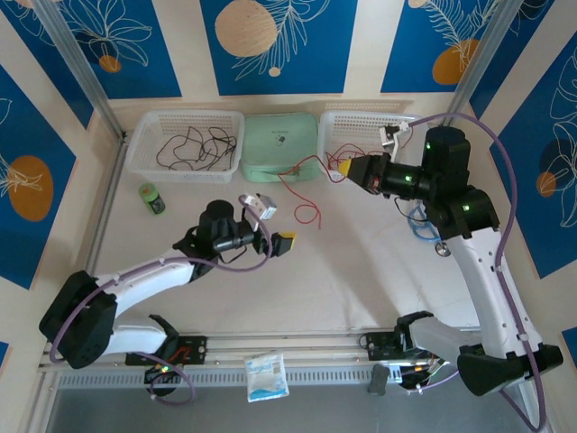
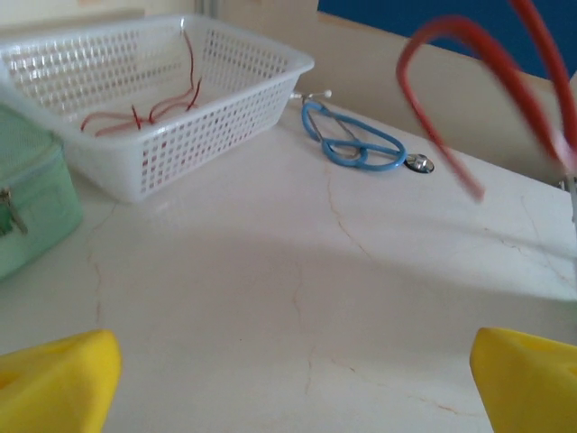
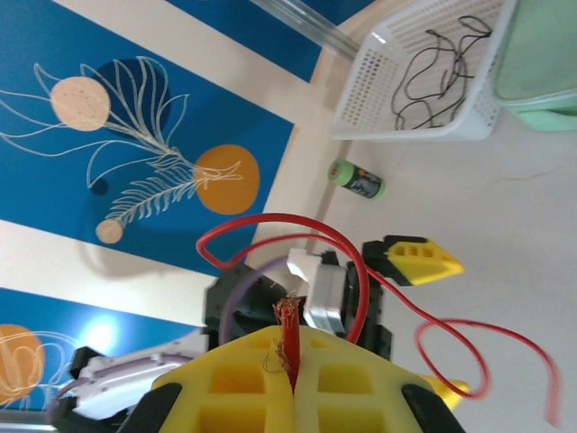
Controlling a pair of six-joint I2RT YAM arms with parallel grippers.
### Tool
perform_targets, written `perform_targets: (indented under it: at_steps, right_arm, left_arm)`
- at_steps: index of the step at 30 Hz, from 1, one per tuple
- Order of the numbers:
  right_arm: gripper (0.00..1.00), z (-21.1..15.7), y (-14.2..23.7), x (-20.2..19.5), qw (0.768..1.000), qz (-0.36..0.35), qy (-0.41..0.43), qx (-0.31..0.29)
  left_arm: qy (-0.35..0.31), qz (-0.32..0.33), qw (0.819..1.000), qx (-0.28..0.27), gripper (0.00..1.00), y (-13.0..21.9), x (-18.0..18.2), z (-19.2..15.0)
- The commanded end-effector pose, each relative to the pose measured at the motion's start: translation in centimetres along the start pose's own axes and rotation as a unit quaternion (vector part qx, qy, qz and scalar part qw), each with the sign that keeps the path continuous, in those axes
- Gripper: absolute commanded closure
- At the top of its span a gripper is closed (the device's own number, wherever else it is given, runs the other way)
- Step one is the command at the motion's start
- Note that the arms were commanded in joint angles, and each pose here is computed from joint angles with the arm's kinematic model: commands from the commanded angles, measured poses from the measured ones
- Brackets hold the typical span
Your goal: Untangle the cables
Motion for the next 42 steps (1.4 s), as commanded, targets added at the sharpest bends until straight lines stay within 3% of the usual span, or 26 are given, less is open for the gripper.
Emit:
perform_targets:
  at_steps: [1, 4, 8, 18, 27, 37, 42]
  right_arm:
    - [1.0, -0.2, 0.4, 2.0, 0.999, 0.038, -0.002, 0.027]
    - [1.0, 0.0, 0.3, 2.6, 0.998, 0.047, -0.002, 0.032]
    - [1.0, 0.1, 0.5, 3.3, 0.998, 0.056, -0.001, 0.032]
    - [1.0, -0.2, 0.4, 5.1, 0.995, 0.089, -0.002, 0.049]
    - [1.0, -0.9, 0.2, 6.2, 0.993, 0.106, 0.004, 0.058]
    - [1.0, -1.4, 0.2, 7.3, 0.99, 0.121, 0.013, 0.064]
    - [1.0, -1.7, 0.1, 7.1, 0.99, 0.121, 0.012, 0.065]
  left_arm:
    - [-0.125, 0.024, 0.984, -0.125, 0.0, 0.5, -0.2, 3.1]
    - [-0.165, 0.035, 0.974, -0.153, 0.0, 0.4, -0.1, 3.7]
    - [-0.183, -0.005, 0.969, -0.165, 0.0, -0.6, -0.6, 4.2]
    - [-0.217, -0.024, 0.936, -0.276, 0.0, -1.6, -0.9, 6.3]
    - [-0.225, -0.065, 0.918, -0.32, 0.0, -2.6, -0.9, 9.9]
    - [-0.226, -0.14, 0.9, -0.344, 0.0, -2.4, -2.9, 11.7]
    - [-0.231, -0.131, 0.897, -0.352, 0.13, -1.9, -3.0, 12.3]
Point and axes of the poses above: each hand's point on the last joint's axis, 136 mm out from that joint toward the fingers, its own y axis back along the fingers, its own x axis along the line the jaws close on, z = x × y, the point moved 5 cm from there along y, back along the fingers, and after that the axes turned 13 degrees about -y, right-handed, at the moved point
